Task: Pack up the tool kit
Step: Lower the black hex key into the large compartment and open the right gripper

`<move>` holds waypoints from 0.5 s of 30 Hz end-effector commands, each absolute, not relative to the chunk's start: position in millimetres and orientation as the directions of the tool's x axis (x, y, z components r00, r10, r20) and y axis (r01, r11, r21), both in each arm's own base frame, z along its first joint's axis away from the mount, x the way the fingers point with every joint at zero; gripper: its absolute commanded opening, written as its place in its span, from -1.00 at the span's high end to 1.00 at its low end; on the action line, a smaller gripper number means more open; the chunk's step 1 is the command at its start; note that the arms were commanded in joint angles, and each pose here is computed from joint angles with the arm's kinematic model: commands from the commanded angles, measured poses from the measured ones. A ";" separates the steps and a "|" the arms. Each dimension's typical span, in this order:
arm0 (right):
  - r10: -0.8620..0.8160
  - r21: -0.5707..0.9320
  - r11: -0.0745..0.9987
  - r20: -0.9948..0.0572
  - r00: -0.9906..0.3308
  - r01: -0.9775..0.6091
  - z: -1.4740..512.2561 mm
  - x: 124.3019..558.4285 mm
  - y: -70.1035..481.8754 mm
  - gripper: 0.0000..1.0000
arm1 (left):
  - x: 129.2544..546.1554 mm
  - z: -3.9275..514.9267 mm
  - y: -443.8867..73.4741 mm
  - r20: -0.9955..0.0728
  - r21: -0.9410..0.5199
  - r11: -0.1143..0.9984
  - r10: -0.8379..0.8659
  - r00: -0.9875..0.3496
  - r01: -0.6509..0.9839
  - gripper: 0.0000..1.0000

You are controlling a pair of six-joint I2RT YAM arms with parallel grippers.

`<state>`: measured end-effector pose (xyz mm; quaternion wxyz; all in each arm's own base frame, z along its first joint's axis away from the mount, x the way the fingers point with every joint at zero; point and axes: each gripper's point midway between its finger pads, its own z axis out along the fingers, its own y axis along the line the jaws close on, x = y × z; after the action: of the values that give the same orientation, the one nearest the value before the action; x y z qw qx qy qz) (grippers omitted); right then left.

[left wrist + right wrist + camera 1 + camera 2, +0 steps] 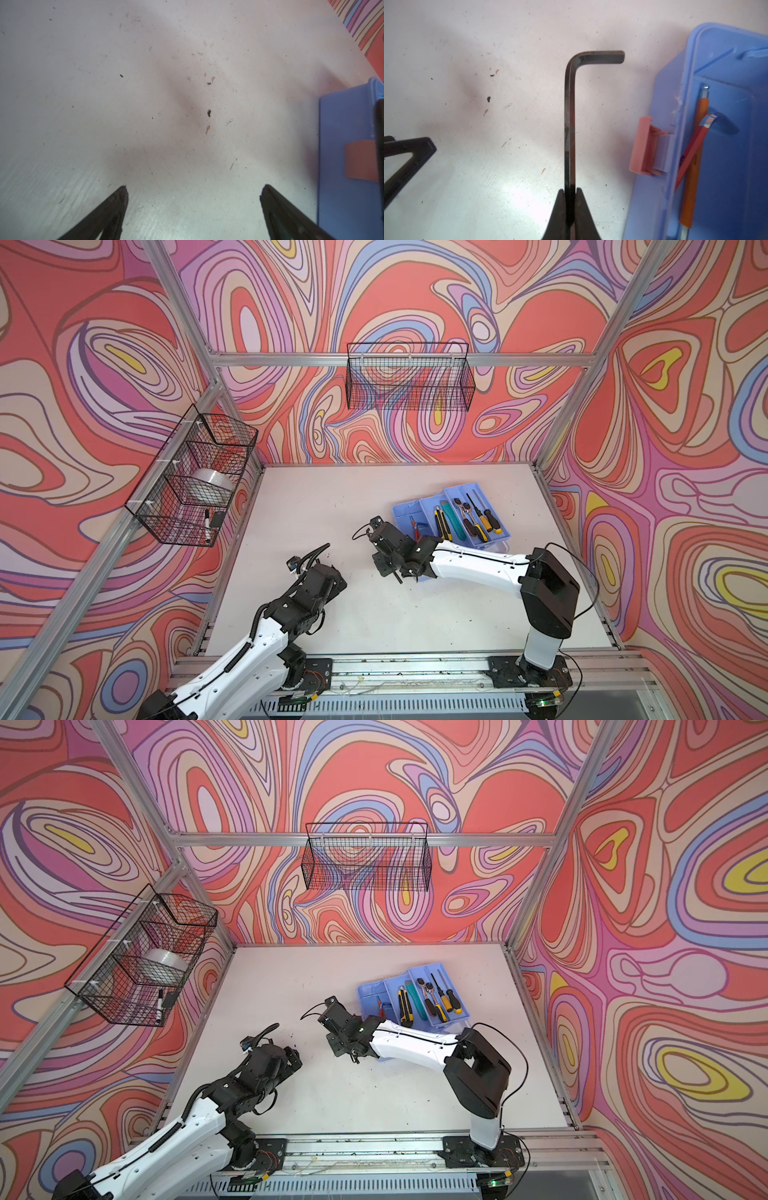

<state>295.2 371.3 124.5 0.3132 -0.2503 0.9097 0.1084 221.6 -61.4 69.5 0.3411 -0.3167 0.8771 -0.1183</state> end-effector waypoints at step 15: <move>-0.260 -0.005 0.937 -0.678 -0.687 -0.349 142.4 358.1 284.8 1.00 | 227.1 61.3 -71.8 -0.486 -0.434 0.764 -0.645 -0.590 -0.477 -1.00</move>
<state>354.6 289.1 157.4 0.3634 -0.1649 0.9140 0.0729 222.8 -68.1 59.5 0.3216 -0.3116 0.8863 -0.1181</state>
